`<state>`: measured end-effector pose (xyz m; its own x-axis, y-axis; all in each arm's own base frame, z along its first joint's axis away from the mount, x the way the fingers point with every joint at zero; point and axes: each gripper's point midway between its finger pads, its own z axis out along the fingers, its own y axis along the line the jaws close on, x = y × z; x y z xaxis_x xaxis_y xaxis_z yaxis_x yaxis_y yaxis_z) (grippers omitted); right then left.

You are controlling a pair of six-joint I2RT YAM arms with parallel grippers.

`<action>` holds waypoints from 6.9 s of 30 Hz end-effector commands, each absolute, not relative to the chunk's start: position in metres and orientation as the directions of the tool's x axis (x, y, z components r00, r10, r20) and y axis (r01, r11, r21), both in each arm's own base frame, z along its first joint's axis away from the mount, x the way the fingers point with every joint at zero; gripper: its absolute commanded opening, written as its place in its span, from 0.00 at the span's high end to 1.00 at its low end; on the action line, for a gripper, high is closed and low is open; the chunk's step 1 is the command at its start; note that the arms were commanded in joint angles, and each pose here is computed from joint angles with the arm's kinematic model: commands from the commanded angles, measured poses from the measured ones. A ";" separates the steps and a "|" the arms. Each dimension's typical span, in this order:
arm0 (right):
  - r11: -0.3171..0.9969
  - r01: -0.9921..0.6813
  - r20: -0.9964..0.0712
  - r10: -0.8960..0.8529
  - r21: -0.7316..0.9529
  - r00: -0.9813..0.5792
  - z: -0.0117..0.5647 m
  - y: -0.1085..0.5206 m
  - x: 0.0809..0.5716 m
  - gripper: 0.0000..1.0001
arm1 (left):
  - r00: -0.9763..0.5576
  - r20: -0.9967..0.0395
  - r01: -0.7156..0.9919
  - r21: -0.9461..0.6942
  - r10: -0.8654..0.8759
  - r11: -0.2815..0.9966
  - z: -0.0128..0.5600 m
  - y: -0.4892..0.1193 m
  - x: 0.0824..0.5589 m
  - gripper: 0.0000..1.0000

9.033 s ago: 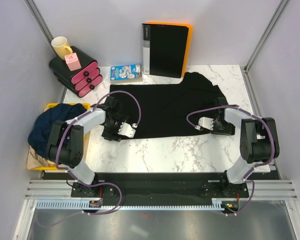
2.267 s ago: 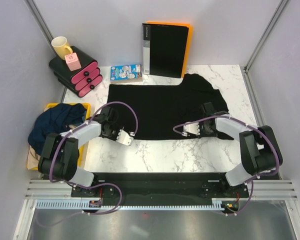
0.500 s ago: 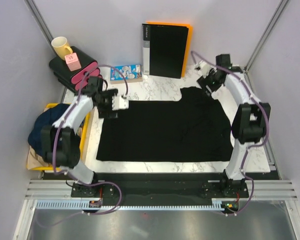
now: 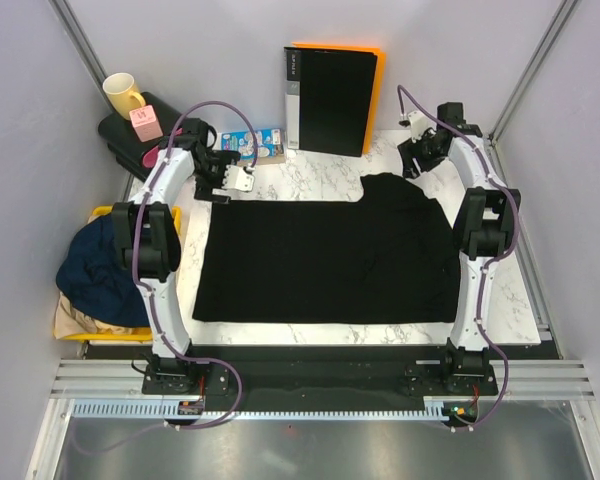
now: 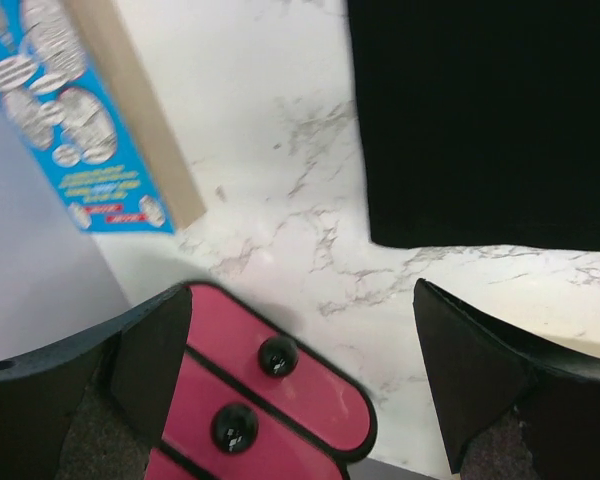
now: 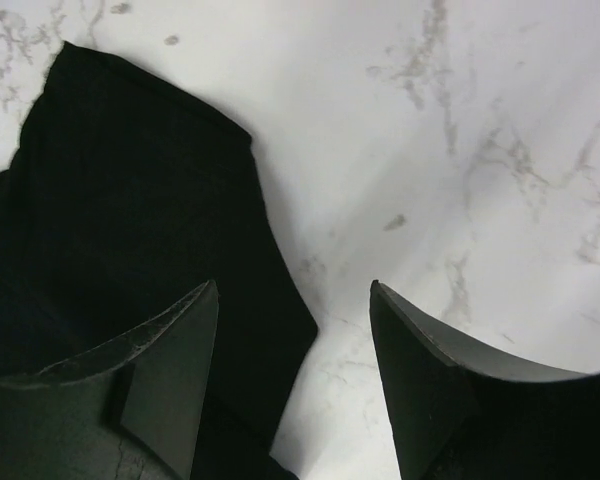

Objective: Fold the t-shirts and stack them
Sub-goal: Fold the tshirt

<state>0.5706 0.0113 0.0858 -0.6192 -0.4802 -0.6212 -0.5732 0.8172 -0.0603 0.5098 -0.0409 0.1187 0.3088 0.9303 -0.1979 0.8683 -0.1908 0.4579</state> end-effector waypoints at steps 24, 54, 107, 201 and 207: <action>0.761 -0.639 -0.636 -0.439 0.112 -0.635 0.025 0.057 0.580 0.36 | 0.439 -0.122 0.898 0.102 0.890 -0.429 0.031 -0.042 0.467 0.06; 0.731 -0.681 -0.632 -0.511 0.037 -0.583 0.032 0.073 0.581 0.46 | 0.457 -0.133 0.873 0.255 0.879 -0.415 0.077 -0.069 0.517 0.07; 0.739 -0.674 -0.625 -0.530 -0.009 -0.573 0.050 0.065 0.576 0.78 | 0.402 -0.114 0.909 -0.070 0.909 -0.411 -0.014 -0.055 0.464 0.98; 0.273 -0.962 -0.130 -0.954 -0.013 -0.269 0.088 0.013 0.274 0.60 | 0.325 -0.068 0.945 0.039 0.943 -0.323 0.059 -0.036 0.258 0.60; 0.231 -0.973 -0.110 -0.968 -0.020 -0.227 0.097 0.008 0.269 0.37 | 0.331 -0.096 0.943 0.061 0.939 -0.326 0.082 -0.044 0.266 0.48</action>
<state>0.2717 0.0129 0.0812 -0.2710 -0.9542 -0.1269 -0.9622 0.2723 0.0078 0.2571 -0.0379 0.0512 0.3411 0.9366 -0.0796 0.9398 -0.3415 0.0098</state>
